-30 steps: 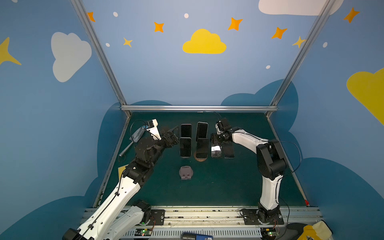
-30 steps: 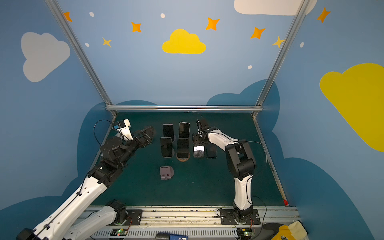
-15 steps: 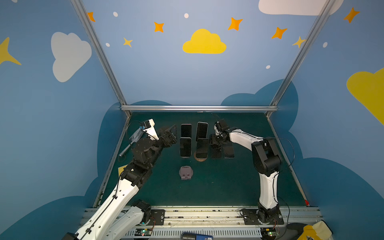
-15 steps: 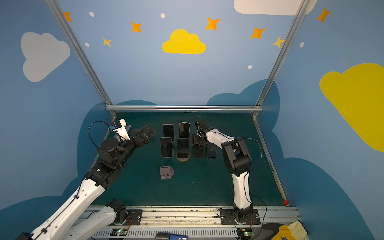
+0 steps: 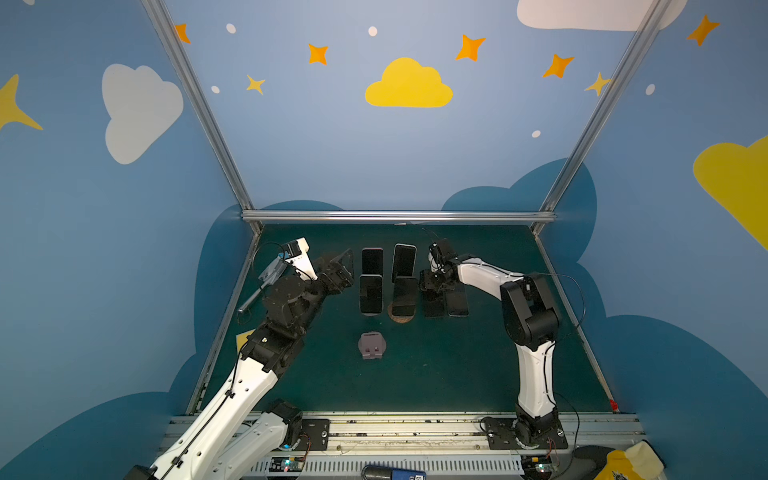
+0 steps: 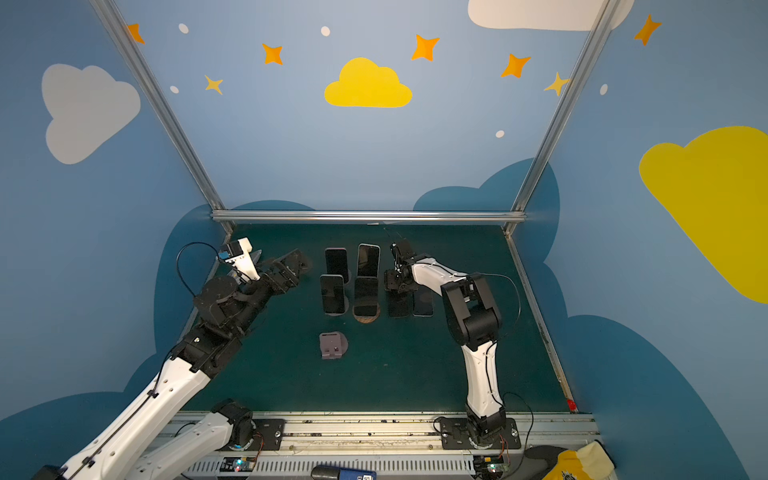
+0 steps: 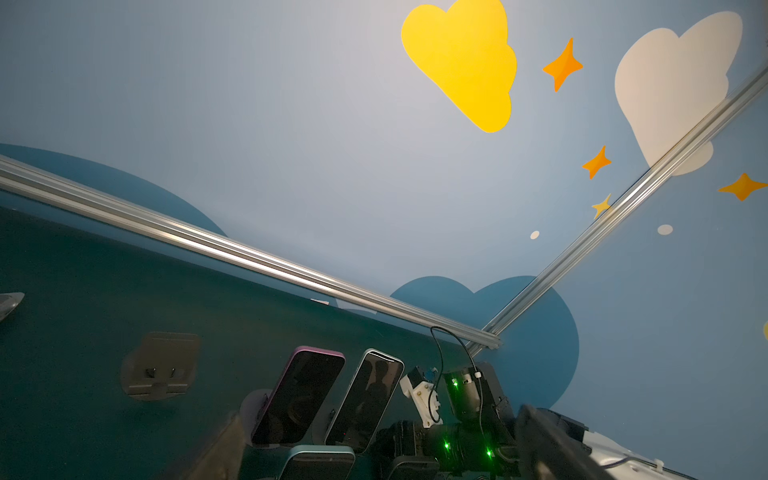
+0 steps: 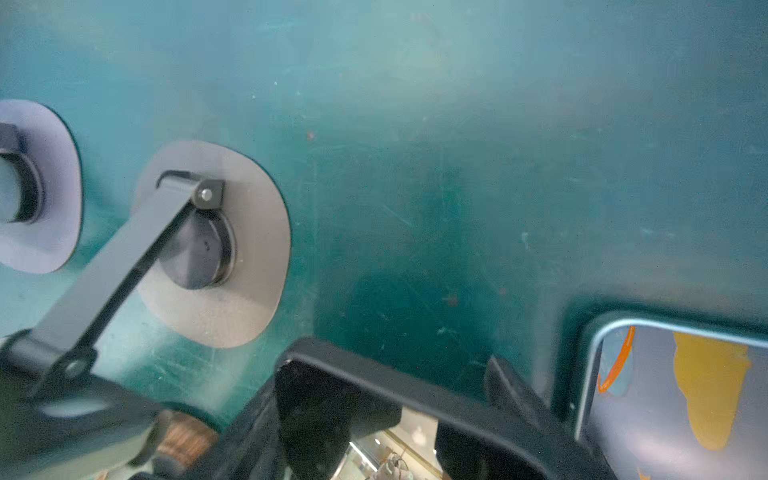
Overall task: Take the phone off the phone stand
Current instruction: 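Lower the dark phone flat beside the light-blue phone with the right gripper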
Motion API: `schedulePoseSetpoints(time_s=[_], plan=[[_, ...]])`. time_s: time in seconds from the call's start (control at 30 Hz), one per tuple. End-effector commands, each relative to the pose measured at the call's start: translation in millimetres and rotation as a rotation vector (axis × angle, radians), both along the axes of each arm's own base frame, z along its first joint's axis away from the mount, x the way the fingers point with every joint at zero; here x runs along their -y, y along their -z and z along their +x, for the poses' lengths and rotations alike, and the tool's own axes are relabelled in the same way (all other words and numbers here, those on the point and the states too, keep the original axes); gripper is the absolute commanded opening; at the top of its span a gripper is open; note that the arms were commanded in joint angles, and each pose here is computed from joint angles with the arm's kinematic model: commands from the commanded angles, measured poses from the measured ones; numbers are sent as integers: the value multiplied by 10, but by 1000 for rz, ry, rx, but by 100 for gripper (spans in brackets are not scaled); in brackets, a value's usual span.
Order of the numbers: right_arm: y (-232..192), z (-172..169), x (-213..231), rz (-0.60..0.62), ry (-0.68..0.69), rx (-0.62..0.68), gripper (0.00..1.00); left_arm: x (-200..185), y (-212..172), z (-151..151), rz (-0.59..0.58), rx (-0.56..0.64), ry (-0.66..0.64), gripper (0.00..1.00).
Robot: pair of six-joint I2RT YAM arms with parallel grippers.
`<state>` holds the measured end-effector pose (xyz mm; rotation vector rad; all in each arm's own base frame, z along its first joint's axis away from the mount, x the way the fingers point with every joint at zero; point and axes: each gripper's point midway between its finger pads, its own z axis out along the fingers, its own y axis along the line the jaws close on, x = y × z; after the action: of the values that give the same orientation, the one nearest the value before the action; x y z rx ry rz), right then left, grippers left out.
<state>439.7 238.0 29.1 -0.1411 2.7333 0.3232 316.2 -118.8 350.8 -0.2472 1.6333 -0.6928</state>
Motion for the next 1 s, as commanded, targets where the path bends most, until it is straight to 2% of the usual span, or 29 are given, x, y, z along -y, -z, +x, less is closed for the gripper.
schedulePoseSetpoints(time_s=[0.0,0.17,0.67,0.83,0.97], plan=[[89,-46,106,-18,52,-42,70,-14,-73,1,-10,26,-4,100],[119,-26,81,6,74,-38,72,-16,-61,3,-7,23,-6,100],[180,-73,217,-47,99,-33,74,-14,-63,2,-8,27,-4,100],[71,-65,176,-53,103,-20,84,-2,-24,26,-2,15,-4,100],[59,-72,127,-98,85,-14,86,-1,-18,31,-1,13,-4,100]])
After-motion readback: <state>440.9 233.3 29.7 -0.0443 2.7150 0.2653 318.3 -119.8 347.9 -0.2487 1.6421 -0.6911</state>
